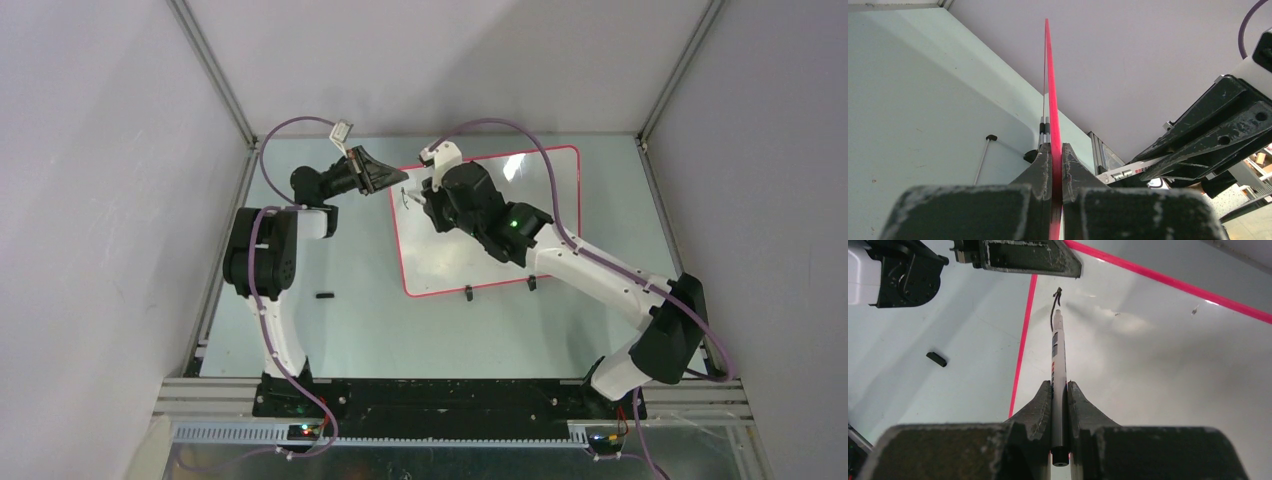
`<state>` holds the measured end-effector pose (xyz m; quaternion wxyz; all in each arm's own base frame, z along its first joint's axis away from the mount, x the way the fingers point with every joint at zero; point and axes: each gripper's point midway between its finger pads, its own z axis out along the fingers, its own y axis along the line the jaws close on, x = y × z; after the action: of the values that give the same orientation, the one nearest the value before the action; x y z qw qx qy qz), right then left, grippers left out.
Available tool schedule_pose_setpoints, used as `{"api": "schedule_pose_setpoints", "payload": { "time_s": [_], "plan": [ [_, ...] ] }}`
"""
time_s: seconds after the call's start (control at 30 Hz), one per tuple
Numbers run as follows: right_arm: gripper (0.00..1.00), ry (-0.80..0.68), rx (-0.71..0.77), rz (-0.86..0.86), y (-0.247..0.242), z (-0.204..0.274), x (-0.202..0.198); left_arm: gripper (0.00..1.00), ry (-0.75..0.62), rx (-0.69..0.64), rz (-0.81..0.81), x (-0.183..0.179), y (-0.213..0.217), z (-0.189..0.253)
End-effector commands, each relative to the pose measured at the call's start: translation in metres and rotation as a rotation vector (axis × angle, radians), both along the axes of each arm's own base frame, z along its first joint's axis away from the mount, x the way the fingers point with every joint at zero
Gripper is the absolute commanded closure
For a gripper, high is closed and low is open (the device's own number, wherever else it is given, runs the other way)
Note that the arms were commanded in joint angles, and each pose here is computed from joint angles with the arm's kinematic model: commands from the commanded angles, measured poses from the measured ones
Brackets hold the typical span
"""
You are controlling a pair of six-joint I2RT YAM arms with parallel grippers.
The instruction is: Write a sentence on the whiteboard
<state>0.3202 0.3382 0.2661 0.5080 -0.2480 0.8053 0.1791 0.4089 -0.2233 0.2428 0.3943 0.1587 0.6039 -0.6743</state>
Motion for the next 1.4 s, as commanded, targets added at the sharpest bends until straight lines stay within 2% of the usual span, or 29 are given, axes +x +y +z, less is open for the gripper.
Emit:
{"api": "schedule_pose_setpoints", "payload": {
  "time_s": [0.0,1.37],
  "plan": [
    [1.0,-0.049,0.054,-0.009,0.007,0.029,0.009,1.0,-0.156,-0.004,-0.04,-0.021,-0.009,0.033],
    [1.0,-0.061,-0.018,-0.07,0.004,0.02,0.024,1.0,-0.156,-0.004,-0.043,-0.022,-0.01,0.033]
  ]
}}
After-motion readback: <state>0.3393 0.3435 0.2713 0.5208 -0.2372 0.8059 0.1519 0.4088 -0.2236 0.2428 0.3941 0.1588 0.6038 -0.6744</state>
